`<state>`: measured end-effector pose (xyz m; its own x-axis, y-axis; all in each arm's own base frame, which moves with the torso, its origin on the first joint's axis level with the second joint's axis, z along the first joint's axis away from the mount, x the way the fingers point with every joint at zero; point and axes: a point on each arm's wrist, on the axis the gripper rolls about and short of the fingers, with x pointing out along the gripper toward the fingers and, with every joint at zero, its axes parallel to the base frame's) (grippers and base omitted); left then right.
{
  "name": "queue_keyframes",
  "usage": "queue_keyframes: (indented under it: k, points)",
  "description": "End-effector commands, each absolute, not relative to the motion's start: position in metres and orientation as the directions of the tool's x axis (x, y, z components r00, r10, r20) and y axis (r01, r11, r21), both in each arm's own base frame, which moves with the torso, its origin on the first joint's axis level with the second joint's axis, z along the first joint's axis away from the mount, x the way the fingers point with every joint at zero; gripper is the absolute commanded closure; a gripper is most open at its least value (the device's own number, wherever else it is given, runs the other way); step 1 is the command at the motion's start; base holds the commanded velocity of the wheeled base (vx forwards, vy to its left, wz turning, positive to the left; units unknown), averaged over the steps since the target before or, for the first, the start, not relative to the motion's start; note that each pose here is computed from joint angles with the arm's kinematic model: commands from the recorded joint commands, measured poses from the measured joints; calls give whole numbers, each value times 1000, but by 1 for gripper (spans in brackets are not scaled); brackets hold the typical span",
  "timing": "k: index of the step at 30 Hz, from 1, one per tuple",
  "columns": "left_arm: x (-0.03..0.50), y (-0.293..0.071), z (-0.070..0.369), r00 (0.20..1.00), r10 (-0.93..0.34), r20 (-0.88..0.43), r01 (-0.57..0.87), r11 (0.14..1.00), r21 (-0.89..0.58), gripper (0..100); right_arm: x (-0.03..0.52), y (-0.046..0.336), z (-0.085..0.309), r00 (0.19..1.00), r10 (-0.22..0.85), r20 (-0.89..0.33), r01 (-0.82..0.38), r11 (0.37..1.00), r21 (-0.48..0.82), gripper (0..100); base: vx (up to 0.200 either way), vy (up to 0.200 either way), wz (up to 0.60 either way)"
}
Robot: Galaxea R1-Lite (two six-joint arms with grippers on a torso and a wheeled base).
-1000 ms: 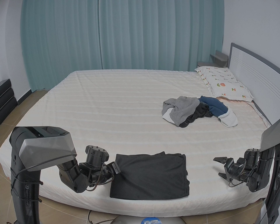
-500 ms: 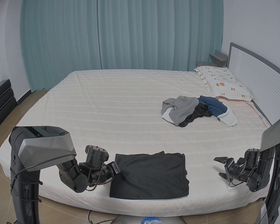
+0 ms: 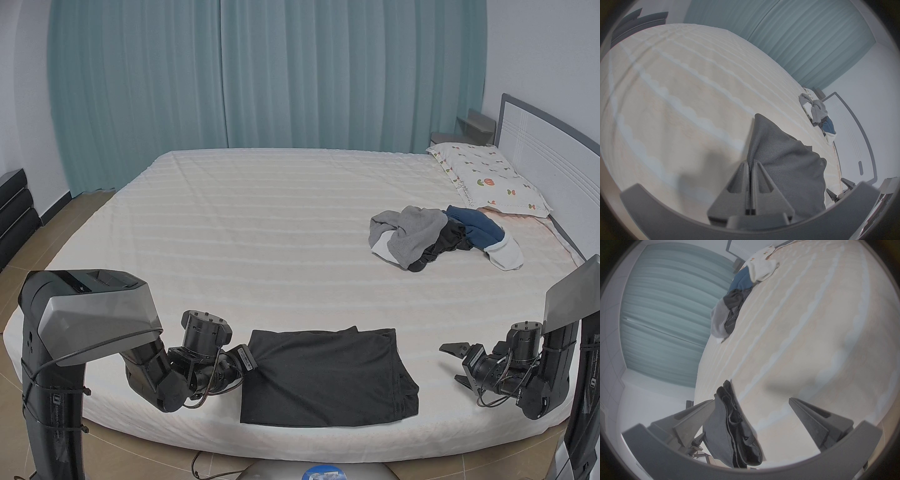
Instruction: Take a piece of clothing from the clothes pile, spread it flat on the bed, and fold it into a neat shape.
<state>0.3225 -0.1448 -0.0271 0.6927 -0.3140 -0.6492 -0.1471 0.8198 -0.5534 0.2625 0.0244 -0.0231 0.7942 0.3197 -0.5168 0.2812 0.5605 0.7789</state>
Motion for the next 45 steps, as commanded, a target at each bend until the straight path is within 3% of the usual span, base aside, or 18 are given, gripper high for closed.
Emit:
queue_keyframes:
  k: [1, 6, 29, 45]
  points:
    - [323, -145, -27, 695, -313, -647, -148, 819, -555, 100, 263, 31, -22, 792, 339, -508, 263, 561, 785, 0, 0, 200, 0]
    - [324, -144, -28, 695, -311, -649, -151, 818, -554, 100, 265, 33, -20, 798, 340, -497, 278, 524, 805, 0, 0, 200, 0]
    - [324, -143, -30, 693, -305, -653, -160, 819, -552, 100, 263, 39, -20, 791, 356, -497, 269, 527, 806, 0, 0, 200, 0]
    - [323, -146, -30, 678, -288, -676, -195, 816, -544, 100, 262, 38, -22, 786, 355, -506, 278, 528, 802, 0, 0, 0, 0]
